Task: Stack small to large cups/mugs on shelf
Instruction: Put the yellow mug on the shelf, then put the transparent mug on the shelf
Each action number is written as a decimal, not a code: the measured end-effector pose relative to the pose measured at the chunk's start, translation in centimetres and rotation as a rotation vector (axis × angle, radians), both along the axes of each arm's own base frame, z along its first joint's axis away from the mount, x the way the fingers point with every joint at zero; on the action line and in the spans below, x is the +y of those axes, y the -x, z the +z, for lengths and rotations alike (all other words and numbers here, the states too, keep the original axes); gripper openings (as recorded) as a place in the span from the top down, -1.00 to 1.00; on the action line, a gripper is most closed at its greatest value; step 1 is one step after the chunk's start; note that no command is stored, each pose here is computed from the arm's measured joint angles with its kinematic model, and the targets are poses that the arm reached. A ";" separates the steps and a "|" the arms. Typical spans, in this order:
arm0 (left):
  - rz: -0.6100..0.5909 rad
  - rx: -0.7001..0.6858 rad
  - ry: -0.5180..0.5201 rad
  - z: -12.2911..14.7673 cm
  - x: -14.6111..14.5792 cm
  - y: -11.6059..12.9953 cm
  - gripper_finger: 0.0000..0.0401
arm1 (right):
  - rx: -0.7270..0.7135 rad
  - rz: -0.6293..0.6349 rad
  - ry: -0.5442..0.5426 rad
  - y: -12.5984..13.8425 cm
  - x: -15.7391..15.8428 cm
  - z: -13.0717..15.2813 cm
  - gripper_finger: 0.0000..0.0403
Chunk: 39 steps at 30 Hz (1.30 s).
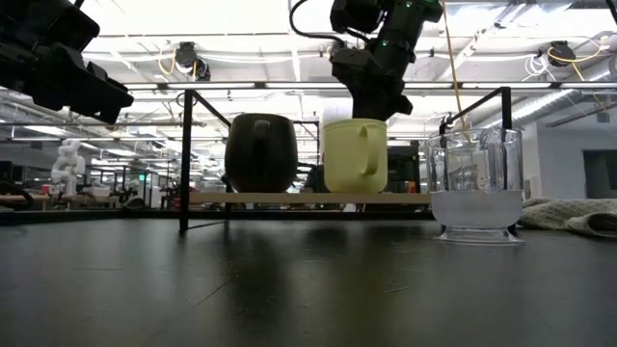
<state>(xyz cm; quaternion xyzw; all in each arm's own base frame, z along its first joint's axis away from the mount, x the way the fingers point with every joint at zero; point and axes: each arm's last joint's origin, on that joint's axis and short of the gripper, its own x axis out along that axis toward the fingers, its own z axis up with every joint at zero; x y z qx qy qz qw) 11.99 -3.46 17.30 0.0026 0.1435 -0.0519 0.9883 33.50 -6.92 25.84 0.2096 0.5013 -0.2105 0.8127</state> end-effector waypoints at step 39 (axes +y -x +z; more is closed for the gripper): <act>0.036 0.001 0.031 0.0 0.1 0.0 0.90 | -0.402 0.241 0.108 10.6 9.2 3.8 0.65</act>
